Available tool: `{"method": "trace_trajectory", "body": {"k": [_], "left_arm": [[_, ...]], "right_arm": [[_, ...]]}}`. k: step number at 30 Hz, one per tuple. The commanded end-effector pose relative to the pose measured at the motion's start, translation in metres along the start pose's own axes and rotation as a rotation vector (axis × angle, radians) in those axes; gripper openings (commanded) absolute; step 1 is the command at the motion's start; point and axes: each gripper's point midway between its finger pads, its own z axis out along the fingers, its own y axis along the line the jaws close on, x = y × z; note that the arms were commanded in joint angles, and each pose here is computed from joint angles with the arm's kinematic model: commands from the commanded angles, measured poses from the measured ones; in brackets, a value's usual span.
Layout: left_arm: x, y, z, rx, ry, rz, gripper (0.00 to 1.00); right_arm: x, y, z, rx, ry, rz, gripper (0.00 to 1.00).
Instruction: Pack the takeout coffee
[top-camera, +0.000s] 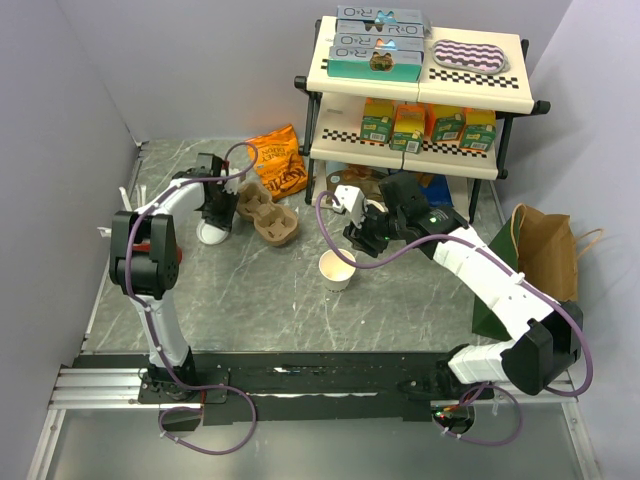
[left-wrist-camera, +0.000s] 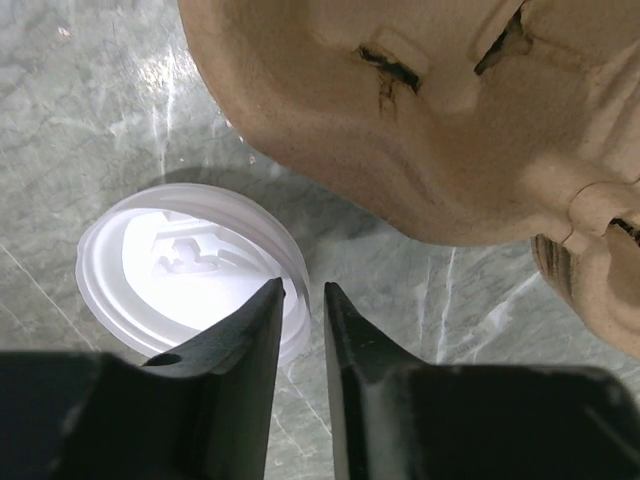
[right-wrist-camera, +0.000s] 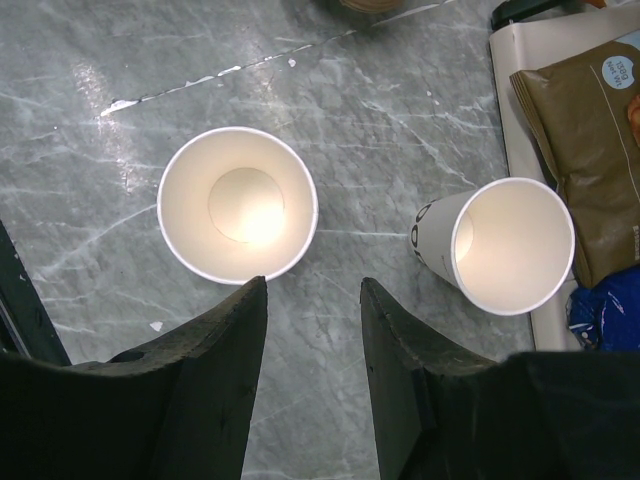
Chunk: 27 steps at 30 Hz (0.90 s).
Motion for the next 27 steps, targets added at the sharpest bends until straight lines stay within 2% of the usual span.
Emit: {"method": "trace_trajectory", "body": {"k": [1,5,15,19,23,27], "left_arm": [[-0.018,0.001,-0.006,-0.008,-0.040,0.014,0.27],[-0.015,0.001,-0.005,-0.006,-0.033,0.014,0.20],[-0.011,0.001,-0.003,-0.007,-0.016,0.010,0.16],[-0.012,0.000,-0.004,-0.003,-0.016,0.015,0.10],[-0.013,0.003,-0.014,-0.021,-0.025,0.034,0.01],[-0.016,0.009,-0.031,-0.060,-0.040,0.045,0.01]], "right_arm": [[-0.010,-0.004,-0.007,0.022,-0.036,0.003,0.50],[-0.010,-0.005,-0.005,0.022,-0.032,0.002,0.50],[-0.010,-0.004,-0.005,0.024,-0.037,0.001,0.50],[-0.010,-0.004,-0.006,0.026,-0.038,0.002,0.50],[-0.009,-0.004,-0.007,0.027,-0.038,0.003,0.50],[-0.010,-0.004,-0.006,0.025,-0.038,0.001,0.50]]}}
